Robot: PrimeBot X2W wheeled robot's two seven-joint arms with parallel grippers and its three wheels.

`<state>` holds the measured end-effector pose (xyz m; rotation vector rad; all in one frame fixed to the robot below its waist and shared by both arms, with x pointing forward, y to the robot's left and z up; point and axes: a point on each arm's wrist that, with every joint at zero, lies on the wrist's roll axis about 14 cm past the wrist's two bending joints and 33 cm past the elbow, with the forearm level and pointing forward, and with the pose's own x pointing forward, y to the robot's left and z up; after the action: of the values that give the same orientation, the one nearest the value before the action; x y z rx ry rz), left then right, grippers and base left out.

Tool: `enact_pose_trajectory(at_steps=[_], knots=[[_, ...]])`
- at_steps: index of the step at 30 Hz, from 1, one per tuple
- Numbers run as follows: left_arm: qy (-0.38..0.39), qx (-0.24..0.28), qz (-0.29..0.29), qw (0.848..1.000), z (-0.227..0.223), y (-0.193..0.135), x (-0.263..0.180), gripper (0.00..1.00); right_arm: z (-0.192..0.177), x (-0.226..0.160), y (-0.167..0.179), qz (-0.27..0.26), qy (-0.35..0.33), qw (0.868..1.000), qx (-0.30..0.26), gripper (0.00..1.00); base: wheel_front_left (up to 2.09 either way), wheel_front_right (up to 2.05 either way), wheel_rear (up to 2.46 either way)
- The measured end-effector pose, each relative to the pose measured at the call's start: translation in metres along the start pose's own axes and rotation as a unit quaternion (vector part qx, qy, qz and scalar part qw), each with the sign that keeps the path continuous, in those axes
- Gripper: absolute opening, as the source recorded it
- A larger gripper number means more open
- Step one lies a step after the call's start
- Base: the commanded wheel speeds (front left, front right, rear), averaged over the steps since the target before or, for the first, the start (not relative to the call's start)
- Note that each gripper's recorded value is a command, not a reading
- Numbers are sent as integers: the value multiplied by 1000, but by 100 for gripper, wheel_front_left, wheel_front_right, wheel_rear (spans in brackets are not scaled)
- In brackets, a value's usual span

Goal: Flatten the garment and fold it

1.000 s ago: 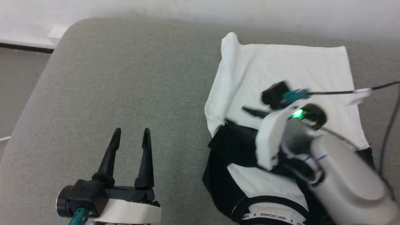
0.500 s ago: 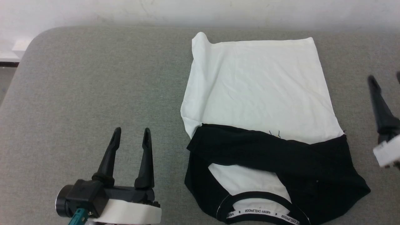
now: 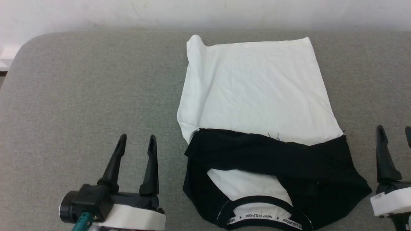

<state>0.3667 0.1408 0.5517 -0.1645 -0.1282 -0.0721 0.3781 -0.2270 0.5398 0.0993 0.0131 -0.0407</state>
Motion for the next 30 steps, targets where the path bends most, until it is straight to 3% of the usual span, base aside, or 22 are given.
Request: enact_pose_trajectory(at_steps=[5, 11, 15, 21, 30], knots=[[-16, 35, -38, 999, 18, 0, 29, 100, -1, 3, 5, 4, -2, 1000, 3, 100, 0, 0, 0], [-37, 111, -111, 987, 57, -9, 103, 100, -8, 21, 11, 13, 2, 1000, 1, 100, 0, 0, 0], [-23, 126, -138, 982, 67, -15, 156, 100, -20, 37, 17, 22, 11, 1000, 4, 100, 0, 0, 0], [75, 157, -145, 974, 18, -4, 222, 100, -44, 63, 22, 35, 30, 999, 6, 100, 0, 0, 0], [210, 129, -158, 956, -73, 1, 274, 100, -92, 84, 13, 33, 75, 997, -3, 100, 0, 0, 0]])
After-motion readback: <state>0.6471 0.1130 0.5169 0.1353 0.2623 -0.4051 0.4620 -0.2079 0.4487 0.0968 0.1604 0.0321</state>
